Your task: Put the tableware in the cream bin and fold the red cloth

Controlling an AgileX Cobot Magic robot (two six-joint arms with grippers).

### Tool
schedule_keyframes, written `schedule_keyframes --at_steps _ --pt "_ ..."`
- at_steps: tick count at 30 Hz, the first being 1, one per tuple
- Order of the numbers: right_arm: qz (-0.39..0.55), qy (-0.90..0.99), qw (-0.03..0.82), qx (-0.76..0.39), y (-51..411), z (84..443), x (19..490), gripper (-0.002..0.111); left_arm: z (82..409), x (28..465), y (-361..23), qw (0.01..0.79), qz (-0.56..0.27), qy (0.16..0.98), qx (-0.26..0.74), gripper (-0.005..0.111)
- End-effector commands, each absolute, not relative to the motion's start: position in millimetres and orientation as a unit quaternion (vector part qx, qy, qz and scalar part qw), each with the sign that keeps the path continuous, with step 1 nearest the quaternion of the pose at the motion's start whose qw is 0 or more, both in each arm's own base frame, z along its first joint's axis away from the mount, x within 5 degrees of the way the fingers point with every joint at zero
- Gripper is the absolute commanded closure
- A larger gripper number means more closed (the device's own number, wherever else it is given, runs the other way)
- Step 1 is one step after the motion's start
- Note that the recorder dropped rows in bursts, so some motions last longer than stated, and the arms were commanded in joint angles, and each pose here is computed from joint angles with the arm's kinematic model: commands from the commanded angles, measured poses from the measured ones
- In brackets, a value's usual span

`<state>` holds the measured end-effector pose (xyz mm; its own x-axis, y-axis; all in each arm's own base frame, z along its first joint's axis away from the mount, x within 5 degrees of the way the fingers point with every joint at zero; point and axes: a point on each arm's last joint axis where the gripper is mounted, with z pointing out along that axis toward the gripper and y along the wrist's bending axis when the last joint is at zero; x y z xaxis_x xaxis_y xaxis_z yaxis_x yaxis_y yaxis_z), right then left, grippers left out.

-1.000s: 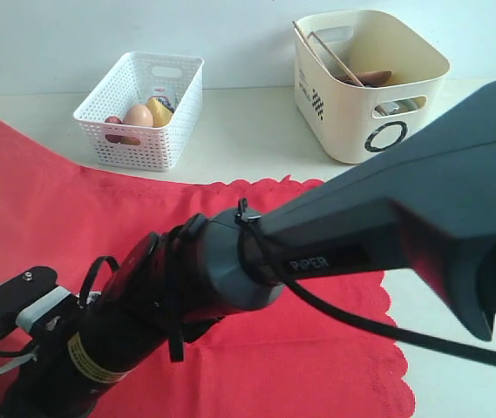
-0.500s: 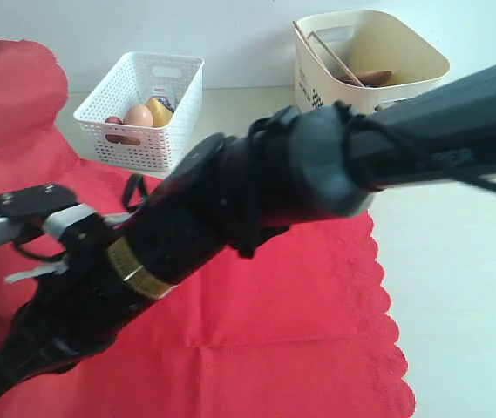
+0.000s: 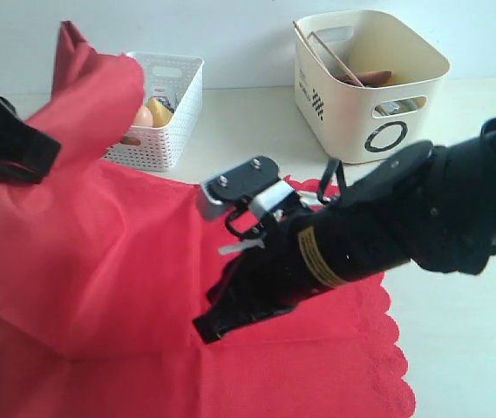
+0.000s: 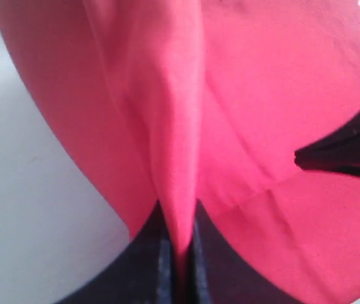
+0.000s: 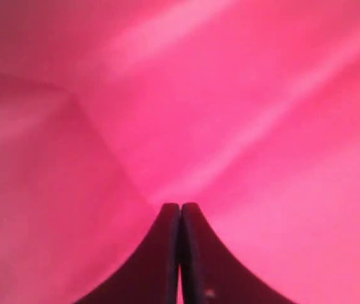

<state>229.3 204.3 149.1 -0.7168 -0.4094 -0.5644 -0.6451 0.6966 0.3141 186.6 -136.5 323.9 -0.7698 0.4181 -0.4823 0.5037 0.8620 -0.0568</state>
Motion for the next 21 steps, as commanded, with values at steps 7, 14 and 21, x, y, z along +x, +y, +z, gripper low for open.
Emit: schedule_keyframes --at_steps 7,14,21 --pt "0.133 0.934 0.217 -0.252 173 104 232 0.108 264 184 -230 0.193 -0.119 0.918 0.327 0.106" --pt "0.059 0.944 0.245 -0.211 150 100 243 0.108 214 179 -269 0.156 -0.113 0.92 0.343 0.106" --pt "0.026 0.948 0.297 -0.109 94 129 248 0.108 202 177 -281 0.162 -0.121 0.914 0.353 0.106"
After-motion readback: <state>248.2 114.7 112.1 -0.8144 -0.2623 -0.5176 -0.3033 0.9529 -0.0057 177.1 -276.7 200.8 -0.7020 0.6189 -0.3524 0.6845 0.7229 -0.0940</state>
